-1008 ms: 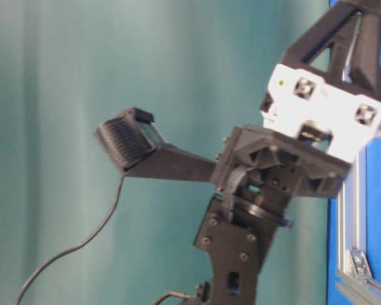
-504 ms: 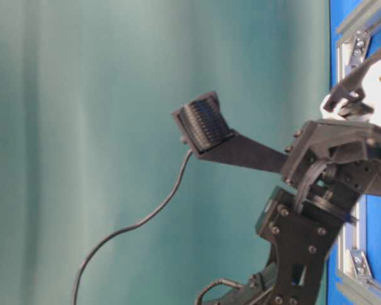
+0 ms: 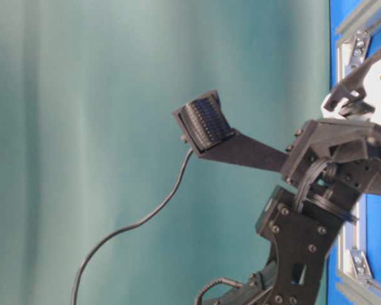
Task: Insert the wire through the string loop located on the right side.
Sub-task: 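Close the left gripper on the USB plug beyond the loop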
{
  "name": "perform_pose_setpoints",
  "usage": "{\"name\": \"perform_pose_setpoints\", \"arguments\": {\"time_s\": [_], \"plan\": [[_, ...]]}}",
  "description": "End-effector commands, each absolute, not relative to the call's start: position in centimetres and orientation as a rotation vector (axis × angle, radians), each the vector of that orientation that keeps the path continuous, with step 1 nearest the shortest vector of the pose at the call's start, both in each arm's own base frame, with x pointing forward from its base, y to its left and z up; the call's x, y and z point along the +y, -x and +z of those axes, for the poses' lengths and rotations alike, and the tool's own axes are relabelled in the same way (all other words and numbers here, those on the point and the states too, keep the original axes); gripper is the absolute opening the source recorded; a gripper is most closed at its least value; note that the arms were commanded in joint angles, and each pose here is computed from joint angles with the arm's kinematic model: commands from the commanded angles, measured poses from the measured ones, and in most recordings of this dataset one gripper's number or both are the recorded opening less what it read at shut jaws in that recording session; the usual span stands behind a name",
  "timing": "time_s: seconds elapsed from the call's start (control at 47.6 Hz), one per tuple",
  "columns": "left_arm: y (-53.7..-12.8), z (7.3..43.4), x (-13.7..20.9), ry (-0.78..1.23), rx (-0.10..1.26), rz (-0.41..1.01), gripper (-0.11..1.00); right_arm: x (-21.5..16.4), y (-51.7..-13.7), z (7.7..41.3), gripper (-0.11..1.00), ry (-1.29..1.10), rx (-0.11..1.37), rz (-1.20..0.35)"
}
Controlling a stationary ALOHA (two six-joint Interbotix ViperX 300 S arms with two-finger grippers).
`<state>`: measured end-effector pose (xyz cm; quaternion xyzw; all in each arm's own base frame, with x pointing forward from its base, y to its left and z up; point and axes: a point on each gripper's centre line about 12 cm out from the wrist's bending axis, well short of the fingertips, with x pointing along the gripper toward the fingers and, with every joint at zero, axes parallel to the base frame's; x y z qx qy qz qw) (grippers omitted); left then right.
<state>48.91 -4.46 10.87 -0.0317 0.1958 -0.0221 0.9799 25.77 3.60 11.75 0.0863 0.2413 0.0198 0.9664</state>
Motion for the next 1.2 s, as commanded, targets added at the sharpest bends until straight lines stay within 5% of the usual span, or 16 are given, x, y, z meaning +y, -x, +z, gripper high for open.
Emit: {"name": "perform_pose_setpoints", "arguments": {"time_s": [0.0,1.175], "plan": [[-49.43,12.33,-4.37,0.064,0.356,-0.045,0.89,3.64,-26.2,12.35,-0.03,-0.177,0.461,0.042],[-49.63,12.11,-4.32,0.063,0.357,-0.044,0.85,3.64,-26.24,12.37,-0.03,-0.178,0.461,0.041]]}}
